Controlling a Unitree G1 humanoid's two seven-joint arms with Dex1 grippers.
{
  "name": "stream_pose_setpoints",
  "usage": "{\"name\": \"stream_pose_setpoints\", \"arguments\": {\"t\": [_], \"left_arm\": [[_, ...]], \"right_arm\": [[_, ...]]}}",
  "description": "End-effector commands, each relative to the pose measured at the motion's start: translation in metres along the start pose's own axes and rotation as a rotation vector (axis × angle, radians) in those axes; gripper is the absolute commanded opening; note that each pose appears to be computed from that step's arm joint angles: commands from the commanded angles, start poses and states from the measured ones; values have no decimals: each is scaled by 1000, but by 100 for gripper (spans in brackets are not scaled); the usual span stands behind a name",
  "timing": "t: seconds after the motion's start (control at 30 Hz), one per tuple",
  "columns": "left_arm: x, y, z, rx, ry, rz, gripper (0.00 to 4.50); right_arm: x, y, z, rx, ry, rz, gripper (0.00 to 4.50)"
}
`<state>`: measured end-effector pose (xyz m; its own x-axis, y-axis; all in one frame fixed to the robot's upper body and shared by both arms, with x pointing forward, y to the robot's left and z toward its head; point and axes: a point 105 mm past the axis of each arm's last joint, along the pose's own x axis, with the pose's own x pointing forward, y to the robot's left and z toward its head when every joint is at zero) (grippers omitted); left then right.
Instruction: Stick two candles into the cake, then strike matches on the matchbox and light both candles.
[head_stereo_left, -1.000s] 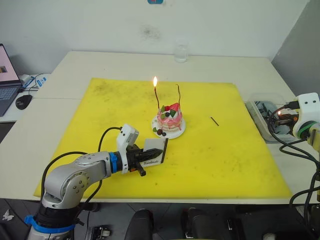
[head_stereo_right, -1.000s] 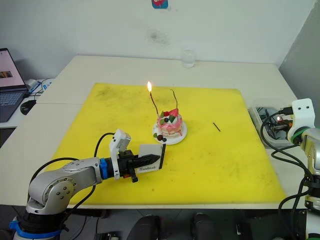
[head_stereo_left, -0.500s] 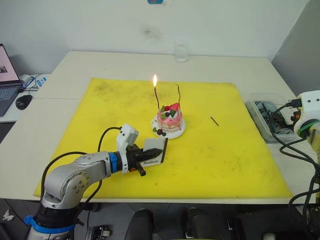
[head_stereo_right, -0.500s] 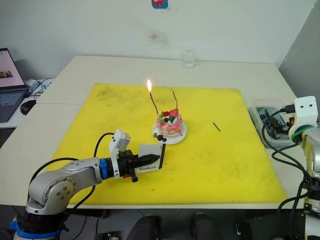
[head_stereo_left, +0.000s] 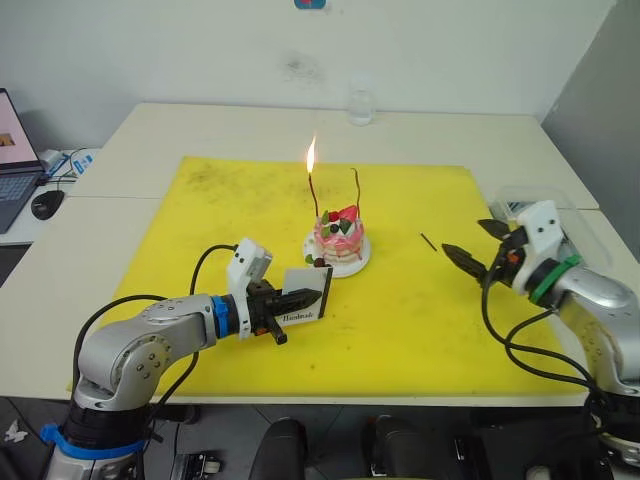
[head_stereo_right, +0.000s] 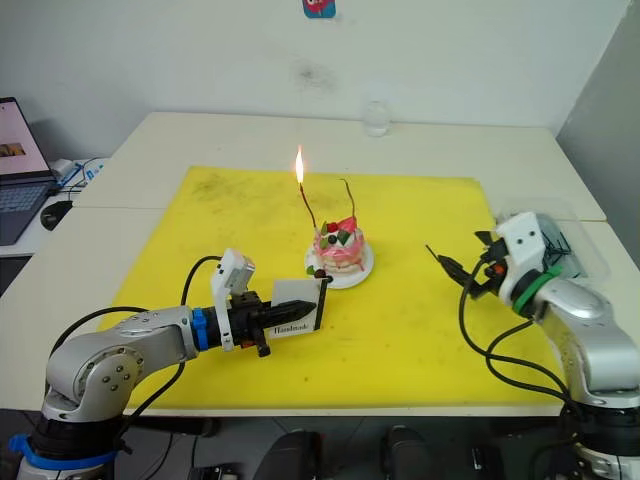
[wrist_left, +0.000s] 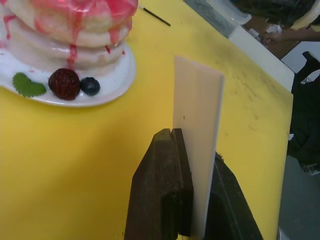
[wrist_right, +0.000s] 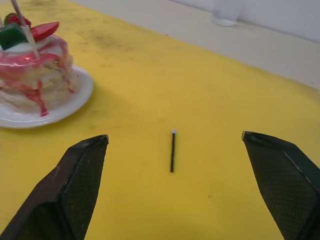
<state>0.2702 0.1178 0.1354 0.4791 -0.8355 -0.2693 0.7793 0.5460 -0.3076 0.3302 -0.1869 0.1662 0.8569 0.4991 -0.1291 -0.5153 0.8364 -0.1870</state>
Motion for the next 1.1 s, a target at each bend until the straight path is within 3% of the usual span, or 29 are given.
{"name": "stream_pose_setpoints", "arguments": {"t": [0.03,0.23,0.5,0.6,0.9,1.1], "left_arm": [[-2,-3,11,36,-22,-8,0],[-2,-3,14,47,-23,-8,0],[-1,-6,16,48,-24,-9,0],[-1,-6,16,47,-21,-7,0],[-1,-5,16,45,-16,-6,0],[-6,-5,15,39,-15,-10,0]], "right_arm": [[18,-3,2,-40,-36,-29,448],[55,-11,-21,17,-2,-80,448],[69,-14,-43,39,44,-138,448],[70,-11,-45,46,54,-137,355],[71,-4,-48,33,80,-131,17],[71,1,-36,19,52,-104,5]]}}
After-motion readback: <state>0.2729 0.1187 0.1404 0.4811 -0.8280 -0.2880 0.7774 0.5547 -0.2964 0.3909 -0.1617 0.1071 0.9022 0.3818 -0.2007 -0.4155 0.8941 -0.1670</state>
